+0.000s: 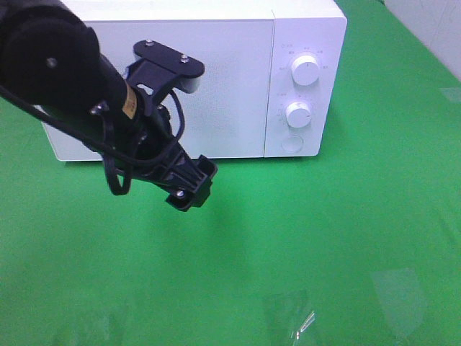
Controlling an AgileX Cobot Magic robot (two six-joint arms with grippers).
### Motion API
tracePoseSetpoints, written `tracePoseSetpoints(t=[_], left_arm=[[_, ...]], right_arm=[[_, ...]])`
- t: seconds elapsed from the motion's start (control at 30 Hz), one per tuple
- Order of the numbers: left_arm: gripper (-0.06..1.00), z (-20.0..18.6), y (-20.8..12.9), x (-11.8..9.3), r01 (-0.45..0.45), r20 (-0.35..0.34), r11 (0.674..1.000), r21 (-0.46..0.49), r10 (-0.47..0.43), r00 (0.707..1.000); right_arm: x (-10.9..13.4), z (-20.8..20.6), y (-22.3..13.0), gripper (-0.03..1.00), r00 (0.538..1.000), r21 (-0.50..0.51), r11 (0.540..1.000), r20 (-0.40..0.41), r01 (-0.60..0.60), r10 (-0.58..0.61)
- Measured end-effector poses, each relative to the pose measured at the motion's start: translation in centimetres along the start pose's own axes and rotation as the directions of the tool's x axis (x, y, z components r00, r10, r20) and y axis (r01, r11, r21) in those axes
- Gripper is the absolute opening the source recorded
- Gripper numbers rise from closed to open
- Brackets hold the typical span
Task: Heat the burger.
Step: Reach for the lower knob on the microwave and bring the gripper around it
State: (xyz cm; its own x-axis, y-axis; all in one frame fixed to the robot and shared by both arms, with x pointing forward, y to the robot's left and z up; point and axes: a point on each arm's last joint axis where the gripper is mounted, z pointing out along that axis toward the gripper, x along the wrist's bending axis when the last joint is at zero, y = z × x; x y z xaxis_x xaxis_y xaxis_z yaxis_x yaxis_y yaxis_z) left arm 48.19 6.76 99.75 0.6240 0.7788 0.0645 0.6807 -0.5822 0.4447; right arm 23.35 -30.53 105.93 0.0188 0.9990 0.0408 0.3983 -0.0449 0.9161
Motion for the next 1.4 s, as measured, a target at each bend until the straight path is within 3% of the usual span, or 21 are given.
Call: tracePoseSetpoints(t=[0.3, 0.33, 0.37, 0.43, 0.53, 0.57, 0.67, 0.73, 0.87, 1.0, 1.23, 1.4], left_arm=[[0.99, -5.7, -1.8, 5.5, 0.151, -0.079, 0.986, 0.070, -0.145, 0.986], [0.99, -7.2, -2.3, 7.1, 0.194, -0.083, 0.979, 0.066, -0.189, 0.978], [0.99, -7.2, -2.3, 7.1, 0.194, -0.083, 0.979, 0.066, -0.189, 0.978], [0.99, -9.8, -3.8, 10.1, 0.281, -0.079, 0.958, 0.052, -0.277, 0.958], [0.99, -10.3, -4.1, 10.7, 0.296, -0.076, 0.954, 0.048, -0.292, 0.953], [0.99, -11.6, -5.1, 12.2, 0.342, -0.089, 0.939, 0.041, -0.337, 0.937], [0.99, -12.7, -6.0, 13.3, 0.373, -0.107, 0.927, 0.035, -0.367, 0.924], [0.99, -14.5, -8.5, 15.0, 0.447, -0.146, 0.894, -0.001, -0.442, 0.885], [0.99, -14.9, -11.3, 14.8, 0.503, -0.158, 0.864, -0.008, -0.498, 0.853], [0.99, -14.8, -13.4, 14.0, 0.525, -0.165, 0.851, -0.003, -0.518, 0.839], [0.99, -15.2, -17.8, 10.9, 0.523, -0.163, 0.851, -0.040, -0.522, 0.837], [0.99, -15.5, -19.3, 9.8, 0.515, -0.165, 0.854, -0.075, -0.520, 0.838]], right_arm=[[0.0, 0.0, 0.0, 0.76, 1.000, 0.000, 1.000, 0.000, 0.000, 0.000], [0.0, 0.0, 0.0, 0.76, 1.000, 0.000, 1.000, 0.000, 0.000, 0.000], [0.0, 0.0, 0.0, 0.76, 1.000, 0.000, 1.000, 0.000, 0.000, 0.000], [0.0, 0.0, 0.0, 0.76, 1.000, 0.000, 1.000, 0.000, 0.000, 0.000], [0.0, 0.0, 0.0, 0.76, 1.000, 0.000, 1.000, 0.000, 0.000, 0.000], [0.0, 0.0, 0.0, 0.76, 1.000, 0.000, 1.000, 0.000, 0.000, 0.000], [0.0, 0.0, 0.0, 0.76, 1.000, 0.000, 1.000, 0.000, 0.000, 0.000], [0.0, 0.0, 0.0, 0.76, 1.000, 0.000, 1.000, 0.000, 0.000, 0.000], [0.0, 0.0, 0.0, 0.76, 1.000, 0.000, 1.000, 0.000, 0.000, 0.000], [0.0, 0.0, 0.0, 0.76, 1.000, 0.000, 1.000, 0.000, 0.000, 0.000], [0.0, 0.0, 0.0, 0.76, 1.000, 0.000, 1.000, 0.000, 0.000, 0.000], [0.0, 0.0, 0.0, 0.76, 1.000, 0.000, 1.000, 0.000, 0.000, 0.000]])
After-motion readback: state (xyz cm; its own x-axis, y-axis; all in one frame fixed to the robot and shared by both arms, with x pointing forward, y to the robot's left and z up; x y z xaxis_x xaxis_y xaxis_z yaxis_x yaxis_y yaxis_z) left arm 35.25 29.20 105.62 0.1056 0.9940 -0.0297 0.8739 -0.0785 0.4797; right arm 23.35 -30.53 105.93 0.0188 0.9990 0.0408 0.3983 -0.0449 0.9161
